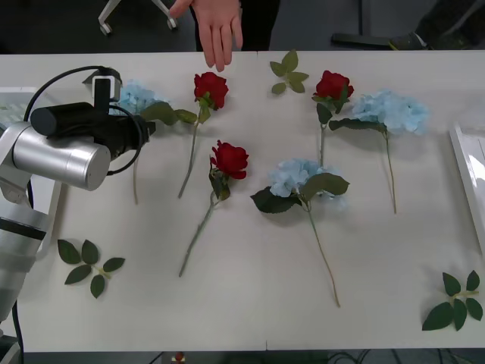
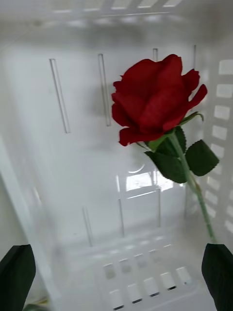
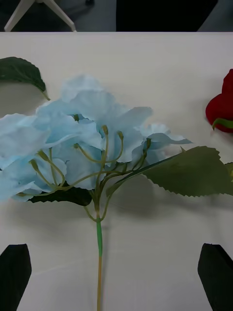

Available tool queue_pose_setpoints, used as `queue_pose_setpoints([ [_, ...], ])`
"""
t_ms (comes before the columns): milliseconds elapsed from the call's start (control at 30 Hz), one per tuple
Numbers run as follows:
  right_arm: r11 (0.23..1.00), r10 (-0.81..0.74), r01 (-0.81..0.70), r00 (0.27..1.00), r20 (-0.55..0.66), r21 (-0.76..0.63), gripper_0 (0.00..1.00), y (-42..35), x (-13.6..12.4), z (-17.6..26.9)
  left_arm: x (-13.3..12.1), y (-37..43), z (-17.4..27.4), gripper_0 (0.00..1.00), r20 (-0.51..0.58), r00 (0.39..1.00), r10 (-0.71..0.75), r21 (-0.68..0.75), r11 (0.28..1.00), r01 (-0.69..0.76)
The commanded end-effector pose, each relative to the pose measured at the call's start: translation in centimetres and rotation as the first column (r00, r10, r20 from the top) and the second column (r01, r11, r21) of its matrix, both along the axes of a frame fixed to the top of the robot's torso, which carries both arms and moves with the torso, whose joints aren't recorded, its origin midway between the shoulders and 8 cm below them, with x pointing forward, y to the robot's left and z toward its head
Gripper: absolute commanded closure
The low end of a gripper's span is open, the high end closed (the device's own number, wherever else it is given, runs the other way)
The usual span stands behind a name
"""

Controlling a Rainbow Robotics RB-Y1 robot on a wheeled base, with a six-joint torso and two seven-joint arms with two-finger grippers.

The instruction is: Place the red flowers into the right box and the blue flowers into the left box. If a person shows an open palm, hand one flower to the person first, then continue sorting.

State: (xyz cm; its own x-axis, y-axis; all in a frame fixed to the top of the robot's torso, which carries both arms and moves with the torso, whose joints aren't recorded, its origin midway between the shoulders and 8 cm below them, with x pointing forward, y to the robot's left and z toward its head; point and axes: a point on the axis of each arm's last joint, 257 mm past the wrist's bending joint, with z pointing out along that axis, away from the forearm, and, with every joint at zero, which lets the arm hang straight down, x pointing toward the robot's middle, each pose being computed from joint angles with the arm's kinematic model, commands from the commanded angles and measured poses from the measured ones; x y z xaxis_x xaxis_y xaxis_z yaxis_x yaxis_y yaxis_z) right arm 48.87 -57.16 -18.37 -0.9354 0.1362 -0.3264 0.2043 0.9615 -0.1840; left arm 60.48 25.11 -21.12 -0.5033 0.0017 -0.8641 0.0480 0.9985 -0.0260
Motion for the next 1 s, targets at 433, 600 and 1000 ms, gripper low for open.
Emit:
queue_pose_setpoints([
  [433, 0.988, -0.005, -0.010, 0.995, 0.100, 0.153, 0.00, 12.3, 3.6, 1.5, 0.1, 0.7, 1.2, 0.00, 0.020, 1.000, 0.005, 0.005, 1.000, -0.005],
  [600, 0.992, 0.057, -0.070, 0.991, 0.123, 0.107, 0.00, 14.1, 5.1, -0.8, 0.1, 0.7, 1.2, 0.00, 0.019, 1.000, 0.006, 0.001, 1.000, -0.006],
  [1000, 0.982, 0.139, -0.154, 0.982, 0.130, 0.110, 0.00, 19.9, 6.8, -5.2, 0.1, 0.7, 1.2, 0.00, 0.019, 1.000, 0.006, -0.003, 1.000, -0.006],
])
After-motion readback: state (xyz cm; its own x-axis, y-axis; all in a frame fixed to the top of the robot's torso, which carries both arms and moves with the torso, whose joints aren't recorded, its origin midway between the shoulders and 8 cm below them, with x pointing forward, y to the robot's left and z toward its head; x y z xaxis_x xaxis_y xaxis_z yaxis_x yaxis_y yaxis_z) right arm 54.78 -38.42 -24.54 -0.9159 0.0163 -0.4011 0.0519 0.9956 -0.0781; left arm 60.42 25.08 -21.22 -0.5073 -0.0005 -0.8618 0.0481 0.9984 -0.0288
